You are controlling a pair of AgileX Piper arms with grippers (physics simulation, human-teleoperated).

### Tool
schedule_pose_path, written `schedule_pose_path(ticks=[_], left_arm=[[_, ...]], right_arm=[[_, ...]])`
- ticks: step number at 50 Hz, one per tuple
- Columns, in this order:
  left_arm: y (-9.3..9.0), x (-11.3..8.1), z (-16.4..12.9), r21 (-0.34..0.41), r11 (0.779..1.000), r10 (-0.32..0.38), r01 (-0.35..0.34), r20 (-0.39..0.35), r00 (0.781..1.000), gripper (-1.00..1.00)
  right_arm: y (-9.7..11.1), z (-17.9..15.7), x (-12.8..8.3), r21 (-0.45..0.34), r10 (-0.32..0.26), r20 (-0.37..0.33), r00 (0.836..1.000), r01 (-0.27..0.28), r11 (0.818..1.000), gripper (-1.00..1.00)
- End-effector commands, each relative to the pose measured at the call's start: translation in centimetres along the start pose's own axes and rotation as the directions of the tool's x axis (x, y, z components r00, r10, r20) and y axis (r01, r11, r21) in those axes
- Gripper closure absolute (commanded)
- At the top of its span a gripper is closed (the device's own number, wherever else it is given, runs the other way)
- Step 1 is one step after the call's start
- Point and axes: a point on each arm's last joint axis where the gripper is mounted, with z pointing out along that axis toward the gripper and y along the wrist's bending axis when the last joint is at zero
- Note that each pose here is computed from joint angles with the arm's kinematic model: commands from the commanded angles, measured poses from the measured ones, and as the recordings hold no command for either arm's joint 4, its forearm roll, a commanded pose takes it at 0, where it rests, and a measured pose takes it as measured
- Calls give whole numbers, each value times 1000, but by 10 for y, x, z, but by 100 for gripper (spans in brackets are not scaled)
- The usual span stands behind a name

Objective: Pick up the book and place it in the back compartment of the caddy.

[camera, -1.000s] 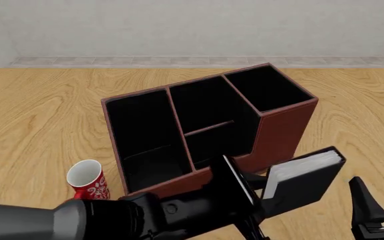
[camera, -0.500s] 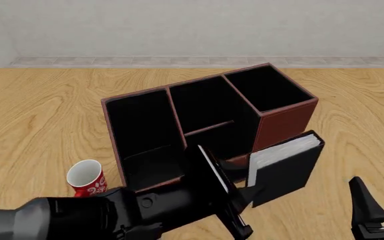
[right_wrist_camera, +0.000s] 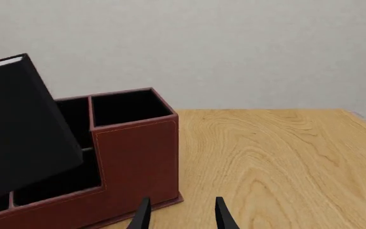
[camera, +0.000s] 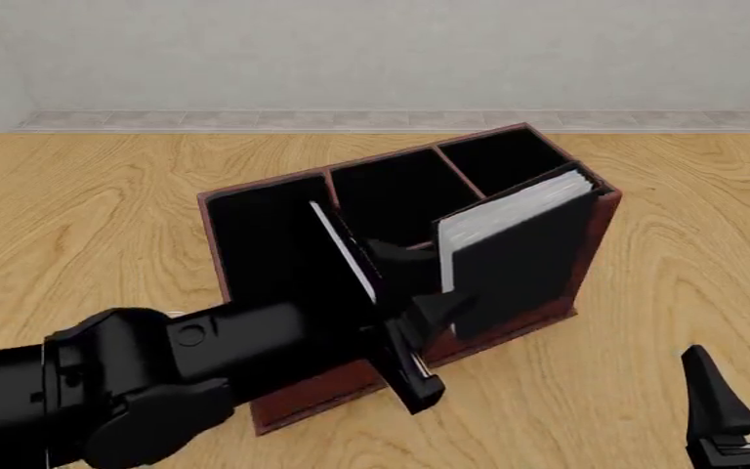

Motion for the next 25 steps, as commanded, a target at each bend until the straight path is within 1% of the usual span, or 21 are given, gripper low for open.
schedule_pose_path(ticks=[1, 3, 8, 10, 13, 18, 20, 22, 25], left_arm=[[18, -26, -23, -59, 998, 20, -19, 21, 1000, 100], [17, -27, -25, -56, 998, 24, -23, 15, 1000, 100], [27, -27, -28, -88, 996, 26, -27, -8, 1000, 100], [27, -25, -30, -88, 996, 27, -28, -14, 1000, 100], [31, -28, -35, -106, 994, -1, 0, -7, 1000, 100], [37, -24, -37, -131, 991, 1, -4, -22, 1000, 100], [38, -20, -37, -134, 991, 3, -7, -35, 999, 100], [39, -20, -37, -136, 991, 3, -8, -36, 999, 100], [43, -14, -36, -152, 988, -7, 0, -46, 999, 100]], right_arm=[[0, 0, 0, 0, 0, 0, 1000, 0, 1000, -100], [0, 0, 0, 0, -1, 0, 1000, 1, 1000, -100], [0, 0, 0, 0, 0, 0, 1000, 0, 1000, -100], [0, 0, 0, 0, 0, 0, 1000, 0, 1000, -100], [0, 0, 0, 0, -1, 0, 1000, 1, 1000, -100], [0, 0, 0, 0, 0, 0, 1000, 0, 1000, -100], [0, 0, 0, 0, 0, 0, 1000, 0, 1000, -100], [0, 0, 0, 0, 0, 0, 1000, 0, 1000, -100], [0, 0, 0, 0, 0, 0, 1000, 0, 1000, -100]])
